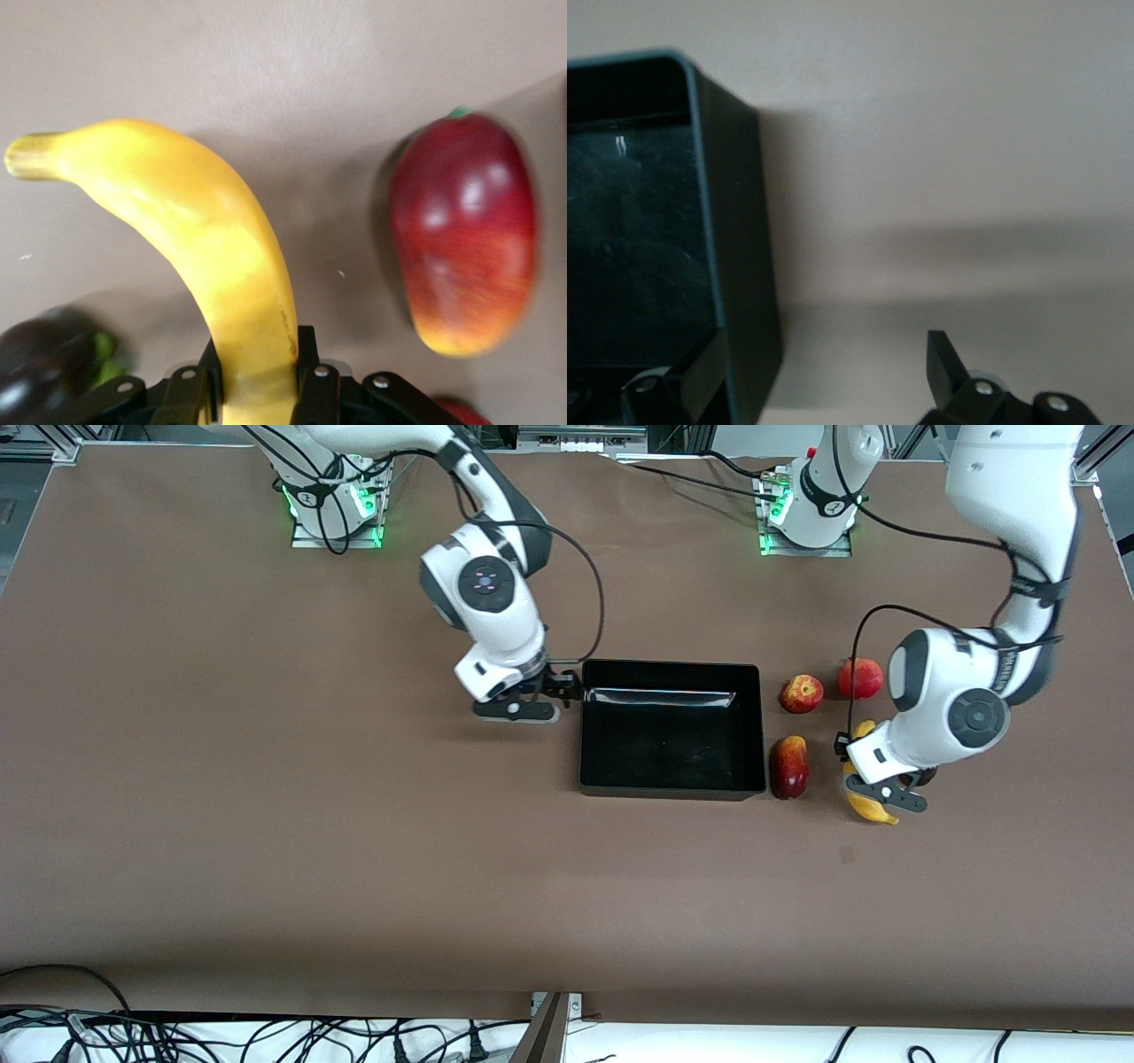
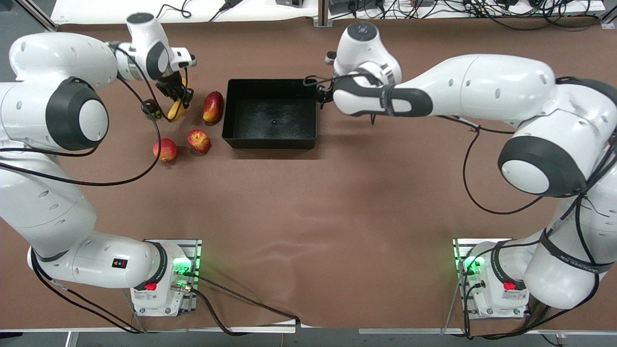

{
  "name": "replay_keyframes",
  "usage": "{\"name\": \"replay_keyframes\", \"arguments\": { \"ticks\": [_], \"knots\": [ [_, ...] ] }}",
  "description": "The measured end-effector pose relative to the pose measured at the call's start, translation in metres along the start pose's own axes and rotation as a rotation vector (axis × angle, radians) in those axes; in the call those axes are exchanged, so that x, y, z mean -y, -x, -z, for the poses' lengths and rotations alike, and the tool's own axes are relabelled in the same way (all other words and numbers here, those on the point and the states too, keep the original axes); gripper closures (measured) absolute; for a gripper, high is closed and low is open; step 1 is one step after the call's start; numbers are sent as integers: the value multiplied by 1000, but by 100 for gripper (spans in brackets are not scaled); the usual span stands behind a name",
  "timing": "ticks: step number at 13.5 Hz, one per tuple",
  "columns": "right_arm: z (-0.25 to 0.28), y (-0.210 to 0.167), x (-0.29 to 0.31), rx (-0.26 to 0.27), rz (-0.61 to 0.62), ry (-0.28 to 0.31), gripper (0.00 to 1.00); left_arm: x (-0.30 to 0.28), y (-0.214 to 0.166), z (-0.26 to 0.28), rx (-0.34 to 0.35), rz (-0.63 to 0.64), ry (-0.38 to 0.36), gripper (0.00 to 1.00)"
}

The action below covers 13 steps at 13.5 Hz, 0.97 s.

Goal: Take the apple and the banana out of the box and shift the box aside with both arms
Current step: 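Place the banana beside the mango while the right gripper reaches the tray rim, then drag the empty tray away with the right gripper while the left gripper withdraws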

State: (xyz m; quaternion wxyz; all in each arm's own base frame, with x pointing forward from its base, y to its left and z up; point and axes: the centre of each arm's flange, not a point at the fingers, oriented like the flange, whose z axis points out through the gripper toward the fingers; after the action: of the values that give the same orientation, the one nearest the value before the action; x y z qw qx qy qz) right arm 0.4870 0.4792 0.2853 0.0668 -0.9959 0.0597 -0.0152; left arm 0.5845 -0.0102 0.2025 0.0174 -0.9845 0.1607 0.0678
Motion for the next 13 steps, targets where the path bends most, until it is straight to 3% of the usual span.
{"name": "replay_keyframes", "arguments": {
  "ticks": [3,4,8,10,11,13],
  "knots": [
    [-21,24,19,-2,-19,-7,0,1,5,-27,1,2,-7,66],
    [-26,30,22,-2,-16,-8,0,1,4,-26,-3,1,-9,62],
    [-47,44,30,-5,-12,-3,0,4,-4,-2,-39,3,-16,25],
    [-59,49,30,-7,3,13,3,5,-4,42,-8,8,2,5],
    [-64,50,30,-8,9,19,7,5,-2,72,31,14,20,0],
    [-69,52,29,-10,15,25,31,5,6,142,102,46,50,0]
  ]
}}
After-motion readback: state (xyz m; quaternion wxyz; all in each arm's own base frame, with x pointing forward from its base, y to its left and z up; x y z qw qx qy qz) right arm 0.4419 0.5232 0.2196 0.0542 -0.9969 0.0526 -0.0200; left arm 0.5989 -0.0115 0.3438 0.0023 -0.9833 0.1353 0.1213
